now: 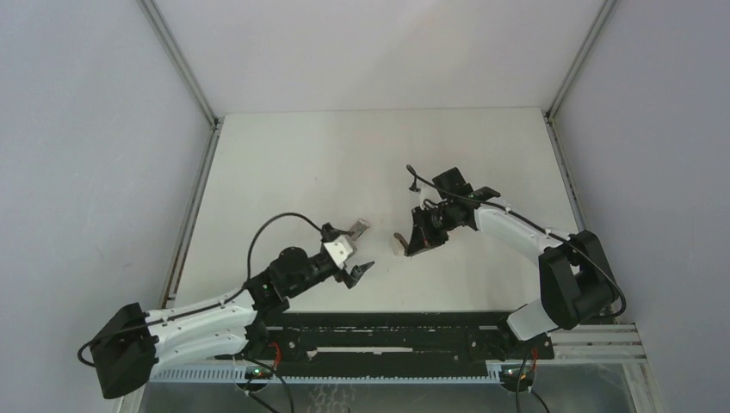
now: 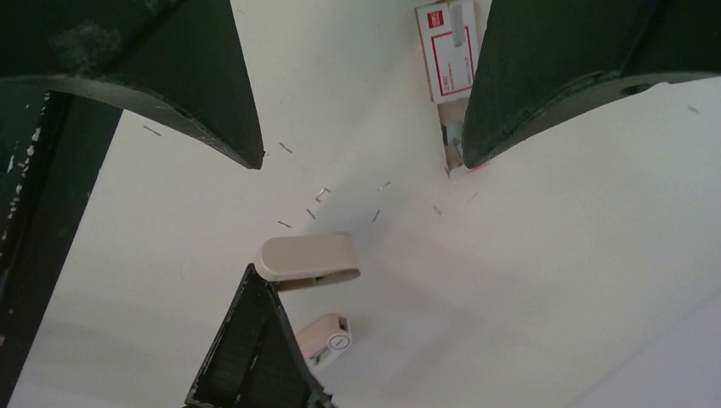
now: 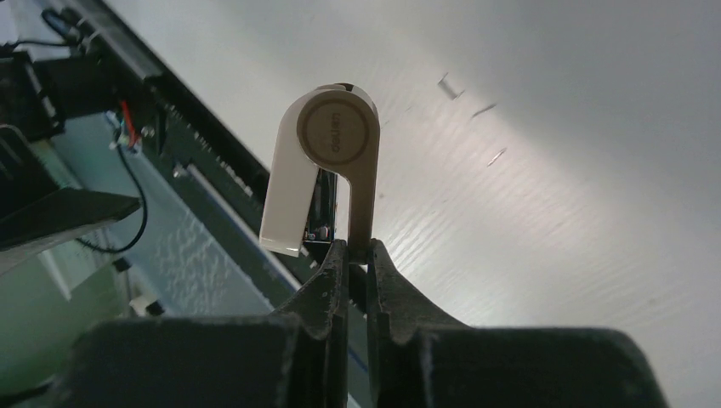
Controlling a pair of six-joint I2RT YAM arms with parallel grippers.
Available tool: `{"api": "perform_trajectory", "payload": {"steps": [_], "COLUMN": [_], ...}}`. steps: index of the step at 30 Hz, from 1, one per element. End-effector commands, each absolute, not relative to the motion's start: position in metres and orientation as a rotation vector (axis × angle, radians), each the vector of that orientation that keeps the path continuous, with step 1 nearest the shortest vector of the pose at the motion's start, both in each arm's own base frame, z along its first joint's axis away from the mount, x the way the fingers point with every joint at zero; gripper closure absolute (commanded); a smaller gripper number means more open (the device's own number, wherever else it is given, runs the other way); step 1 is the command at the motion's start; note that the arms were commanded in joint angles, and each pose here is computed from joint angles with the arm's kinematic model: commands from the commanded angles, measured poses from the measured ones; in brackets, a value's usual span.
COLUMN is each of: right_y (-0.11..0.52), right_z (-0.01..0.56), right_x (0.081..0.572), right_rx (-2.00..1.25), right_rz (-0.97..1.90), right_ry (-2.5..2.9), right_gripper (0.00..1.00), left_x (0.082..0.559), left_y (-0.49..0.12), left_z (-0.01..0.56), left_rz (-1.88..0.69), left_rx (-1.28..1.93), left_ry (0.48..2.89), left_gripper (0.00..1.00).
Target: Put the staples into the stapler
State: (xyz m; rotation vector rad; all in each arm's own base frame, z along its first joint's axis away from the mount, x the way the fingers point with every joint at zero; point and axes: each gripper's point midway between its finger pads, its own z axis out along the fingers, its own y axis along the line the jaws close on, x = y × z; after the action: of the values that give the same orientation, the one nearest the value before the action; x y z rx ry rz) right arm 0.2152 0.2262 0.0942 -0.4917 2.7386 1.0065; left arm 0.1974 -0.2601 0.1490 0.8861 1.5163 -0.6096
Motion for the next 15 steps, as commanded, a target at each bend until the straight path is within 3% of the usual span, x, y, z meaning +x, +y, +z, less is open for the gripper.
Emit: {"api": "perform_trajectory", "payload": {"steps": [1, 10, 15], "right_y": [0.238, 0.249, 0.254], "right_z": [0.115, 0.107, 0.103], "right_x": [0.182, 0.145, 0.136], "right_rx": [-0.570, -0.725, -0.772], "right_rz": [1.220, 1.235, 1.259], "right_ry": [2.723, 2.801, 2.820], "right_gripper": [1.00, 1.00, 1.00], "left_x": [0.190, 0.153, 0.137], "left_y": [-0.277, -0.316, -0.329], "left_z": [0.168, 0.151, 0.137], "left_rz": [-0.478, -0.578, -0.606], "left_rx": [1.019, 1.210, 1.293], "left_ry": [1.290, 1.234, 1.240], "left_gripper": [0.11, 0.14, 0.22]}}
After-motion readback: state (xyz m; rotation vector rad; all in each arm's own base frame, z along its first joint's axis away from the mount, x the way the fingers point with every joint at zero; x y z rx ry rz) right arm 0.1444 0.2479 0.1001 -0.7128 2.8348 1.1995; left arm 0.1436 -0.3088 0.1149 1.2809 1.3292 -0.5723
